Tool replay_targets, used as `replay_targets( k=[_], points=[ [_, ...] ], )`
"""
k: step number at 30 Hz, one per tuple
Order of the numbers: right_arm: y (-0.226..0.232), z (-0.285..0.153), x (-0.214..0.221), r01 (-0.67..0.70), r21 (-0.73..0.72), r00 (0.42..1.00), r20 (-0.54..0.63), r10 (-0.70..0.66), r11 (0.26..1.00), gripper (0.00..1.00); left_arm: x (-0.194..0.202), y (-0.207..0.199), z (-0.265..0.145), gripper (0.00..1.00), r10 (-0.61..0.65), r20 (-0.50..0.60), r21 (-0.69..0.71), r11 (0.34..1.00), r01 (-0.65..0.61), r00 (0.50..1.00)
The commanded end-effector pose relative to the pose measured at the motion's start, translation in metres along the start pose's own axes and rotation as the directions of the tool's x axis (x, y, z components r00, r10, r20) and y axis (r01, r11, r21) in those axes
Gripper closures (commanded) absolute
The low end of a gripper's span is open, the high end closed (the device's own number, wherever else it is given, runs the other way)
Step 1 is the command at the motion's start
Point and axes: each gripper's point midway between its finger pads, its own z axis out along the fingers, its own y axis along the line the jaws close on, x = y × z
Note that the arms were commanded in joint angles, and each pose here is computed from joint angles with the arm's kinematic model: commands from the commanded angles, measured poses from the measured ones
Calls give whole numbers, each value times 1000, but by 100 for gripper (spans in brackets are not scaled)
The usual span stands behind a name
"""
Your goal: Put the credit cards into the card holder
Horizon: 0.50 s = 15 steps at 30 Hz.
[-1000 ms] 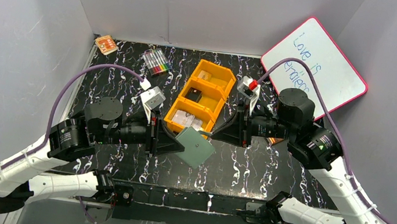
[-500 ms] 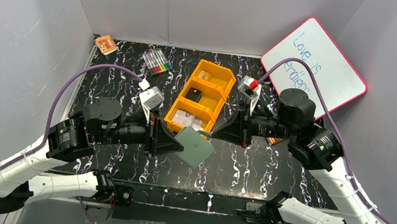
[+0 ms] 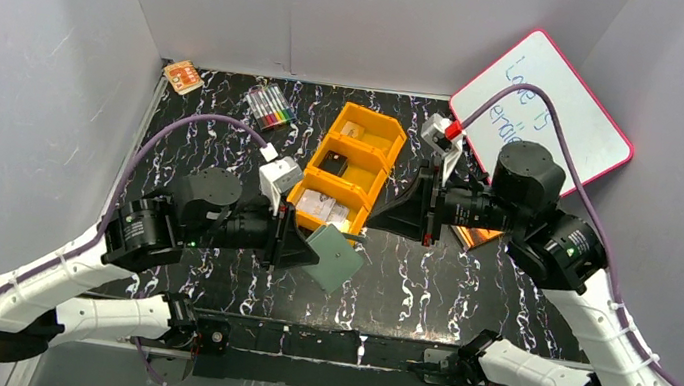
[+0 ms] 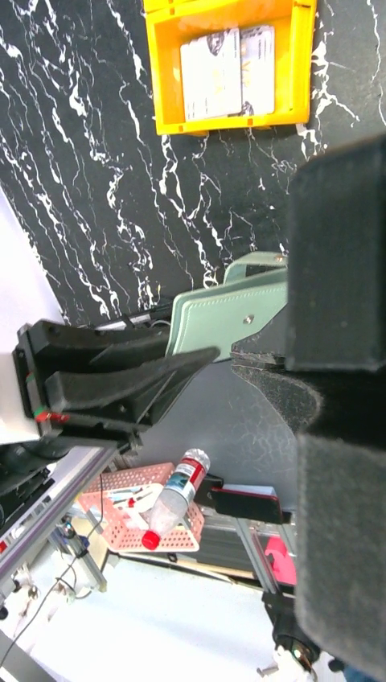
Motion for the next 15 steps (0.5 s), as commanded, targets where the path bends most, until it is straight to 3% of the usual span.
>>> replay_targets(
  k=[1,3,6,8,15],
  points=[
    [15,-5,-11,5,-40,1000,4,-5,999,100,-17,-9,-9,100,22,48,13,1000,-23,999],
    [6,-10,-11,38,31,999,17,-39,999,99,-20,-12,-12,100,24,62,23,999,-26,998],
    [-5,-14,-4,59,89,998,24,-61,994,65,-26,-20,-23,100,20,110,62,998,-27,994],
    [-9,-11,4,41,90,998,35,-45,995,50,-31,-27,-29,100,11,142,93,995,-25,990],
    [-9,-4,6,35,39,992,120,-39,999,39,-42,-44,-45,100,-18,199,163,986,-15,980]
  ],
)
